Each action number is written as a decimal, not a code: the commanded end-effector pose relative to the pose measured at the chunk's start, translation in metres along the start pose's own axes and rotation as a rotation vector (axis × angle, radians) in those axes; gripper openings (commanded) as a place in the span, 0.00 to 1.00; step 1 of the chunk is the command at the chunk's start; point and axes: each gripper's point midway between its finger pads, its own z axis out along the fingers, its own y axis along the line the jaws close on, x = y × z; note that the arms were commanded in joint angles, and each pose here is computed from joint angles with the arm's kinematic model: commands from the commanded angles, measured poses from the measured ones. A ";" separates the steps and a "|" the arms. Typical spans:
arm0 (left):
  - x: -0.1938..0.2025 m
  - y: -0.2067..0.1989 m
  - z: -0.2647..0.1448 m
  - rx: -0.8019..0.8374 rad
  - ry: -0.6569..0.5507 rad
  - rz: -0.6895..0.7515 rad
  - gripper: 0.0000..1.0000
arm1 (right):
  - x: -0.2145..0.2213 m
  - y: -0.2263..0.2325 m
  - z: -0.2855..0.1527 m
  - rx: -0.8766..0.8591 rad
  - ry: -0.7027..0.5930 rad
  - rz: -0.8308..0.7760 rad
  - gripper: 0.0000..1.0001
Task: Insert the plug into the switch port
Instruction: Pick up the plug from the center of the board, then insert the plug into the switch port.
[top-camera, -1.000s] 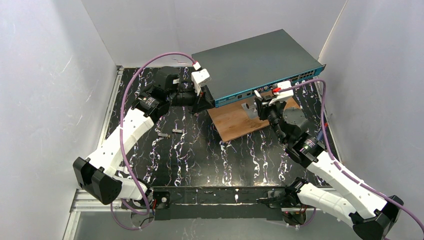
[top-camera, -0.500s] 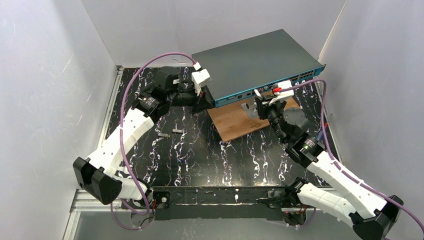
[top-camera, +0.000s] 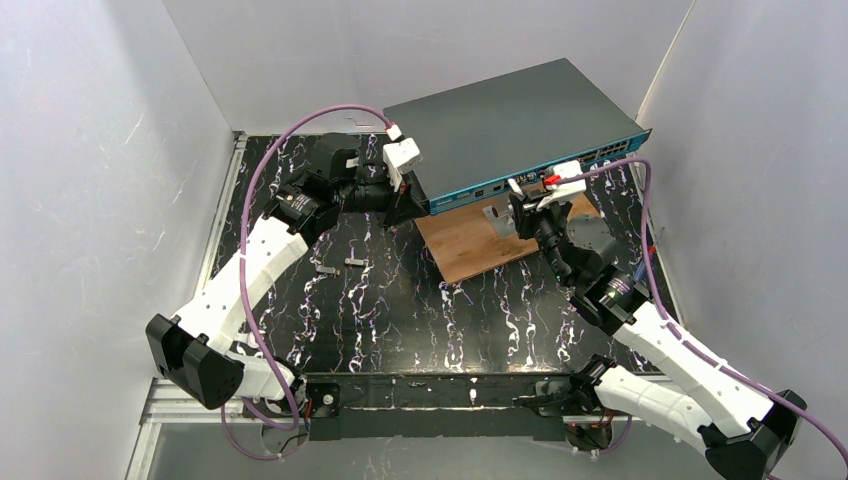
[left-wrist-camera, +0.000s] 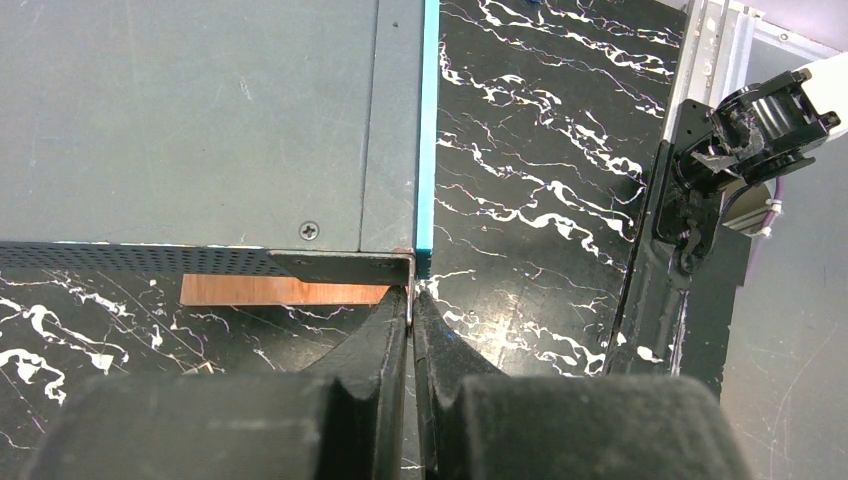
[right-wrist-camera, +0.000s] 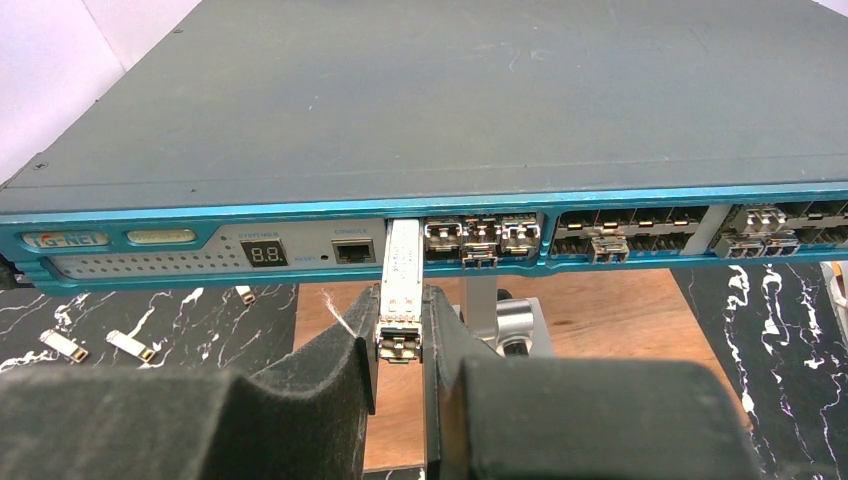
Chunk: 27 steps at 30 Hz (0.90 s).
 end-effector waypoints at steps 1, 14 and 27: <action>0.001 -0.030 -0.012 0.091 0.027 -0.029 0.00 | -0.005 0.006 0.006 -0.024 -0.021 -0.002 0.01; 0.001 -0.028 -0.012 0.081 0.029 -0.038 0.00 | 0.005 0.010 0.004 -0.052 0.006 -0.007 0.01; -0.001 -0.031 -0.010 0.095 0.028 -0.041 0.00 | 0.016 0.002 0.002 -0.021 0.035 -0.034 0.01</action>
